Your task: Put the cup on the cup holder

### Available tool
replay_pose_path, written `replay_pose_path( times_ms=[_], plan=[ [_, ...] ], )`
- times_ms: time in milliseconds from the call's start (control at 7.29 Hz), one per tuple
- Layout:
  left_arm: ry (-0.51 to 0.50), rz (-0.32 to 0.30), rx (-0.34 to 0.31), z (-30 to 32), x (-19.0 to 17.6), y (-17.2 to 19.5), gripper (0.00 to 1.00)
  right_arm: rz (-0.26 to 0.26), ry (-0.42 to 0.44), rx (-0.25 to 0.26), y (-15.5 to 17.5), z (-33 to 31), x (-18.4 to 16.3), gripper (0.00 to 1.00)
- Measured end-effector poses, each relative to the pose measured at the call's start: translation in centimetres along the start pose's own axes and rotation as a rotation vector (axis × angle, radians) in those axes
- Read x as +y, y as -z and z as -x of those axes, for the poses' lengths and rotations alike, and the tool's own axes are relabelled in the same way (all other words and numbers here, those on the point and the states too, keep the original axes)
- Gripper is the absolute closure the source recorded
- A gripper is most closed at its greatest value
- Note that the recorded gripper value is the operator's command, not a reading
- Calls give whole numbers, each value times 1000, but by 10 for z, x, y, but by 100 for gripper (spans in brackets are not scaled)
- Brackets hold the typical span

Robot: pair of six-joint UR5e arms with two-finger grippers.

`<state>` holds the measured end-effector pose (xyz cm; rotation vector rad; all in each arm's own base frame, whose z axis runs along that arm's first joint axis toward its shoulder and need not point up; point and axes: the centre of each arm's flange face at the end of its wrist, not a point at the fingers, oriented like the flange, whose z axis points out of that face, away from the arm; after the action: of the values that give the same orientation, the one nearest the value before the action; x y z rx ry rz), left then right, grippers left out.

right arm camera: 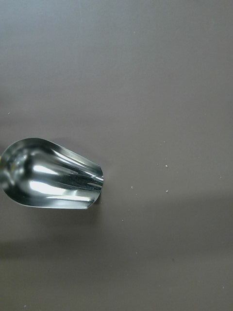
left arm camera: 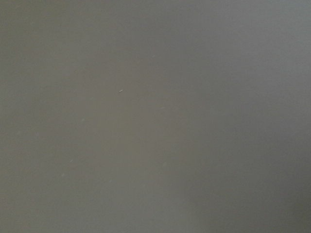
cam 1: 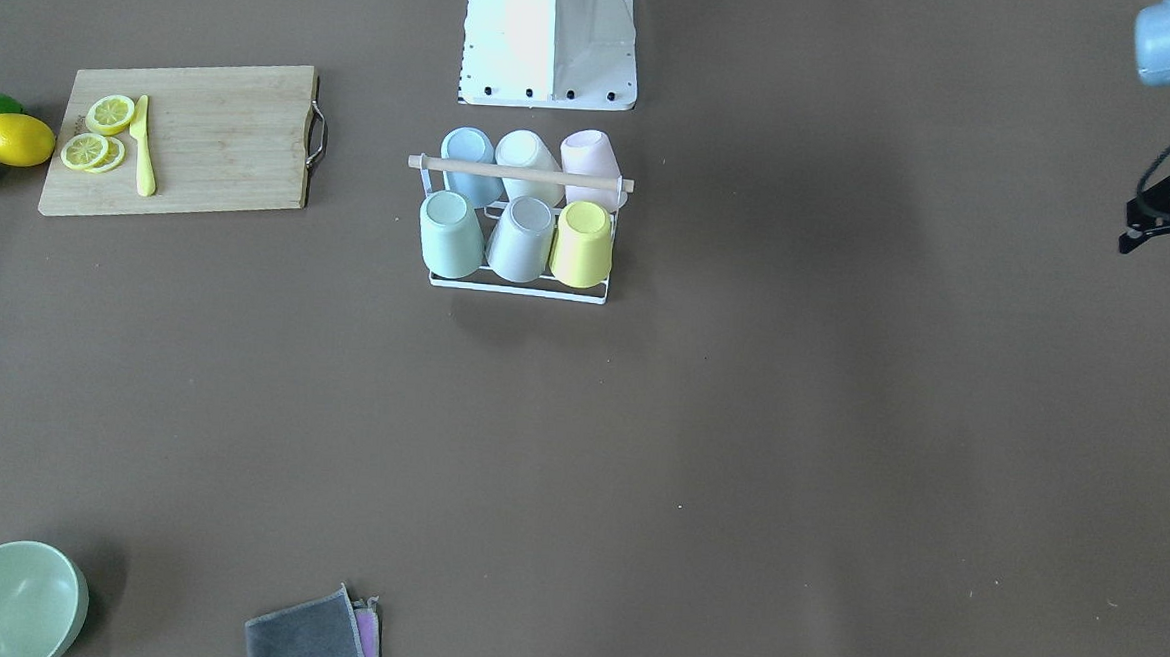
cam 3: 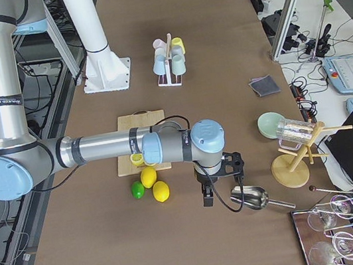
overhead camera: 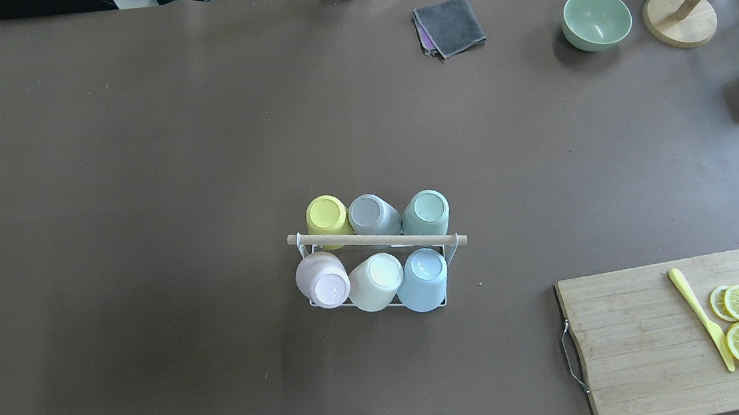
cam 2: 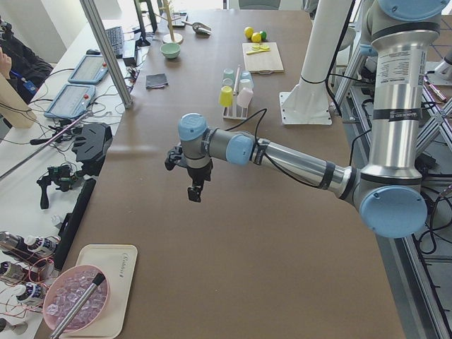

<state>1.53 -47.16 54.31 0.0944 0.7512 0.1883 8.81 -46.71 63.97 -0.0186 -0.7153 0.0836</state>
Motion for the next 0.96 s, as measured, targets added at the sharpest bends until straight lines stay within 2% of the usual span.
replay_pose_path(
  times_ms=[274, 549, 960],
  plan=[
    [151, -15, -17, 74, 53, 12, 2, 2, -1, 0, 0, 0, 0, 0],
    [122, -6, -22, 110, 78, 8, 2, 4, 2, 0, 0, 3, 0, 0],
    [64, -36, -33, 105, 73, 22, 2, 9, 3, -4, -1, 4, 1, 0]
  ],
)
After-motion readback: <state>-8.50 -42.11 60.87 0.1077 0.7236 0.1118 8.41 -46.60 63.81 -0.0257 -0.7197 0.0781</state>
